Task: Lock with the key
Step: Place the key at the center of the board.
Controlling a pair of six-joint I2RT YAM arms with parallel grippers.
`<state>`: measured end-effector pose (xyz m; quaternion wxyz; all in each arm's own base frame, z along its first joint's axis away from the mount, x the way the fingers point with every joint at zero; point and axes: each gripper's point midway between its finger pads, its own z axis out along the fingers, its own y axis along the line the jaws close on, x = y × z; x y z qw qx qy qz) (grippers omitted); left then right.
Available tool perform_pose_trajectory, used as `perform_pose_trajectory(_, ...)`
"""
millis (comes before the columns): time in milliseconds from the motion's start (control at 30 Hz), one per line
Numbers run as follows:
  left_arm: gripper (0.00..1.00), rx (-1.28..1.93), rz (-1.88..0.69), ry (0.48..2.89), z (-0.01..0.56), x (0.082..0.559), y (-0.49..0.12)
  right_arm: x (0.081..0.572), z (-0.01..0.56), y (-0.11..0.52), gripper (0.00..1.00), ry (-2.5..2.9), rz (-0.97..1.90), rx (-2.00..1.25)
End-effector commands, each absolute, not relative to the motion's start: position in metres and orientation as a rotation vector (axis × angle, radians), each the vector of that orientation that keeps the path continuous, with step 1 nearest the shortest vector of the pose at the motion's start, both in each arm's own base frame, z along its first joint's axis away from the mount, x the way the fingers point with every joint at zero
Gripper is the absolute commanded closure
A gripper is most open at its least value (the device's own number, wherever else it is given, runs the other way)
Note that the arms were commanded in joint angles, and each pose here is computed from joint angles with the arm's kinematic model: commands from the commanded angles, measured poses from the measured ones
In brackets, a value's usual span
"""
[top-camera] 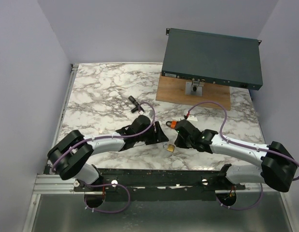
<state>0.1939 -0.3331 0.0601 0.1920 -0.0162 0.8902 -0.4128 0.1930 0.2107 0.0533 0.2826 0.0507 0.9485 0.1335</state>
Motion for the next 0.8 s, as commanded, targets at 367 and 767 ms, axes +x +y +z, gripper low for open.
perform_pose_trajectory(367, 0.18, 0.107, -1.015, 2.298, 0.152, 0.204, -0.301, 0.185, 0.036, 0.217, 0.75, 2.594, 0.406, 0.2)
perform_pose_trajectory(767, 0.09, 0.111, -1.022, 2.192, 0.199, 0.205, -0.271, 0.196, 0.064, 0.218, 0.26, 2.535, 0.406, 0.191)
